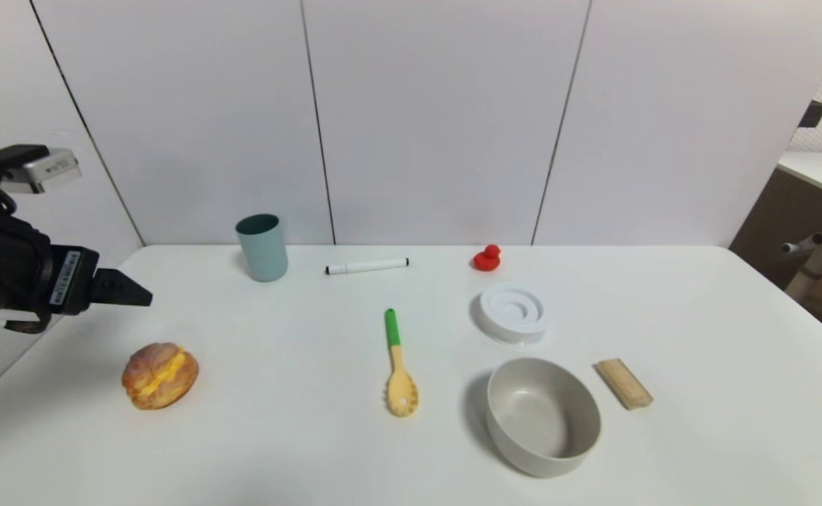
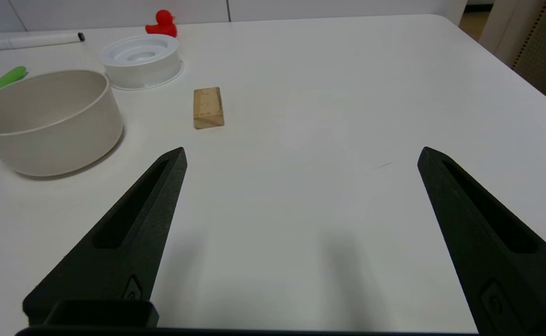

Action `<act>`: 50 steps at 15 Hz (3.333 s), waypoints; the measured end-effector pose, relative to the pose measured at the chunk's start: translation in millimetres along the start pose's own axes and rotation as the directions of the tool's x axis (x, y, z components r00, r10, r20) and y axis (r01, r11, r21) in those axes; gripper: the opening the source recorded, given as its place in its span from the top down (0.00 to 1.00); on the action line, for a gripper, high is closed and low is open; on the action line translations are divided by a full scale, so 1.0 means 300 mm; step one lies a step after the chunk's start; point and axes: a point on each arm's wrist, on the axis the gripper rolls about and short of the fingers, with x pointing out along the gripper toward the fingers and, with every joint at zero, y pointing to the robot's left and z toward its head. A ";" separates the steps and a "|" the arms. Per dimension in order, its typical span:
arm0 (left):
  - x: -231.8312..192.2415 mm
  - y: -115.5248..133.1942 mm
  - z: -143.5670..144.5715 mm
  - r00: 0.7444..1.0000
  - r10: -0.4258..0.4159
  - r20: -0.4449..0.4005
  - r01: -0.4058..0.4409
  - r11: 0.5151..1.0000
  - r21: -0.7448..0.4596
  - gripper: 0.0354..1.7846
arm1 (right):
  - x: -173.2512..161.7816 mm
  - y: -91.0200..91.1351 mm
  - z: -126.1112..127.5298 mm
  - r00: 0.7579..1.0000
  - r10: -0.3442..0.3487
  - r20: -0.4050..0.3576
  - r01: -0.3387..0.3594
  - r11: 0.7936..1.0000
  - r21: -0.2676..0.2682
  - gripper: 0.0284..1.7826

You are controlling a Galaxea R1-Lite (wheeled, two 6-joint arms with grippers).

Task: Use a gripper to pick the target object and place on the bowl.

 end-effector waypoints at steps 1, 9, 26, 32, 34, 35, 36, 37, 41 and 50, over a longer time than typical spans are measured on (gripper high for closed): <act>0.026 0.003 -0.007 1.000 0.003 -0.027 -0.003 1.000 -0.007 0.06 | 0.000 0.000 0.000 1.000 0.000 0.000 0.000 1.000 0.000 0.04; 0.270 0.029 -0.037 0.996 0.000 -0.084 -0.004 0.999 -0.041 0.06 | 0.000 0.000 0.000 1.000 0.000 0.000 0.000 1.000 0.000 0.04; 0.469 0.070 -0.118 0.983 -0.031 -0.179 0.015 0.996 -0.087 0.06 | 0.000 0.000 0.000 1.000 0.000 0.000 0.000 1.000 0.000 0.04; 0.474 0.066 -0.135 0.981 -0.045 -0.187 0.028 0.995 -0.093 0.06 | 0.000 0.000 0.000 1.000 0.000 0.000 0.000 1.000 0.000 0.04; 0.464 0.062 -0.134 0.981 -0.059 -0.184 0.042 0.995 -0.093 0.06 | 0.000 0.000 0.000 1.000 0.000 0.000 0.000 1.000 0.000 0.04; 0.459 0.059 -0.135 0.980 -0.061 -0.188 0.044 0.995 -0.092 0.06 | 0.000 0.000 0.000 1.000 0.000 0.000 0.000 1.000 0.000 0.04; 0.455 0.057 -0.133 0.981 -0.062 -0.185 0.046 0.995 -0.090 0.06 | 0.000 0.000 0.000 1.000 0.000 0.000 0.000 1.000 0.000 0.04; 0.452 0.055 -0.132 0.981 -0.063 -0.182 0.047 0.995 -0.090 0.06 | 0.000 0.000 0.000 1.000 0.000 0.000 0.000 1.000 0.000 0.04; 0.452 0.051 -0.131 0.981 -0.065 -0.181 0.047 0.994 -0.103 0.06 | 0.000 0.000 0.000 1.000 0.000 0.000 0.000 1.000 0.000 0.04; 0.466 0.042 -0.161 0.976 -0.071 -0.206 0.048 0.992 -0.118 0.29 | 0.000 0.000 0.000 1.000 -0.001 0.000 0.001 1.000 0.000 0.04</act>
